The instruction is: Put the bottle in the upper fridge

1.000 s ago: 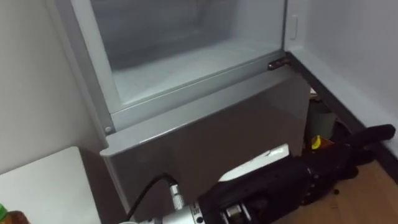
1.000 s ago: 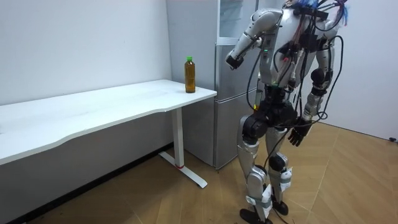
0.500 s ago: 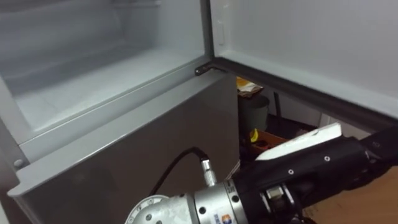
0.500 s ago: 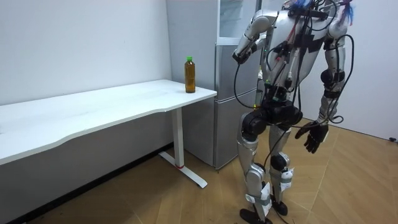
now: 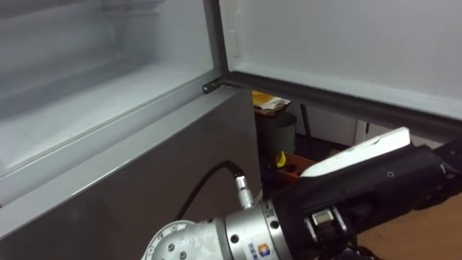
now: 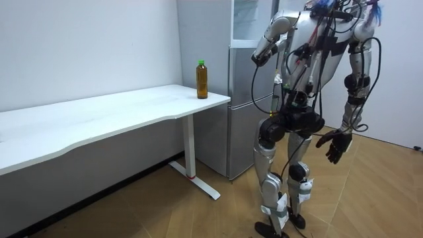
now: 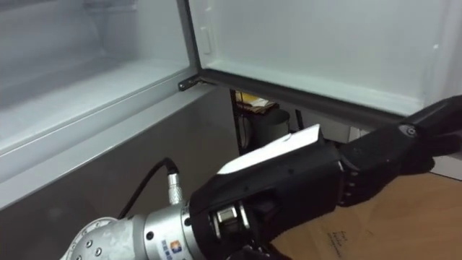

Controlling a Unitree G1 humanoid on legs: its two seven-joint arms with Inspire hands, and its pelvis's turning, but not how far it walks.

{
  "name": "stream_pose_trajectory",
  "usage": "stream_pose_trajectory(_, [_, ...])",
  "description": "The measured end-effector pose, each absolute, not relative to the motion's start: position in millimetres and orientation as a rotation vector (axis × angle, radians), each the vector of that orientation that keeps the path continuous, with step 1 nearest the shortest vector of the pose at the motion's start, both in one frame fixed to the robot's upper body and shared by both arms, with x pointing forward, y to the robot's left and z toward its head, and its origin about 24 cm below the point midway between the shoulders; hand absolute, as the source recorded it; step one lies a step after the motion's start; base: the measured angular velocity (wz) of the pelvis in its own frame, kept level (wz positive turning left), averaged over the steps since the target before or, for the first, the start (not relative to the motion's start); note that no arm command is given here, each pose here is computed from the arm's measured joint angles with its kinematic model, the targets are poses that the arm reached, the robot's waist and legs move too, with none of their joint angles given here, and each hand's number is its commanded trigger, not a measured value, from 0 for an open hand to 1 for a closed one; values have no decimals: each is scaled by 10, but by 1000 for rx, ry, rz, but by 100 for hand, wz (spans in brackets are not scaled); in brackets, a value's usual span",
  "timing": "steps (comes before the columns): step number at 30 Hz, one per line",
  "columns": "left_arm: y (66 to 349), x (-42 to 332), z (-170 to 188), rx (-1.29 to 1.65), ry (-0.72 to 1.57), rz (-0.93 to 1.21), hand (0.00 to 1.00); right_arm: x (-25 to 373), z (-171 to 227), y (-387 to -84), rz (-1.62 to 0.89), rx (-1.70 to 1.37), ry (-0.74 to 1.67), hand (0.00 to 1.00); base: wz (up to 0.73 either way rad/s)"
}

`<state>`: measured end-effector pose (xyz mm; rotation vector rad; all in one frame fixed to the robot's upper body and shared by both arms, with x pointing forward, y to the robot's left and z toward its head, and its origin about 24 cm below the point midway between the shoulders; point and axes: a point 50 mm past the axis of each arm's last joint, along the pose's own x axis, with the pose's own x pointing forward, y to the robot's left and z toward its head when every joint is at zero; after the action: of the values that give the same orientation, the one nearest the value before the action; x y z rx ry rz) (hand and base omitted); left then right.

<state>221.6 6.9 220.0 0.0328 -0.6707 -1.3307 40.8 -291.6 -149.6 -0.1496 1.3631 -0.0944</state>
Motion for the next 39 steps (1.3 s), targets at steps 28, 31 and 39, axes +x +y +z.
stream_pose_trajectory(28, [991,2283,2357,-24,-816,-712,0,957,-1444,-2436,-162,-75,1034,0,41])
stream_pose_trajectory(31, [1206,2296,2298,-14,-787,-592,0,966,-1442,-2418,-157,-72,1027,0,26])
stream_pose_trajectory(39, [1764,2231,2228,-35,-807,-253,0,930,-1444,-2395,-152,-70,1011,0,16])
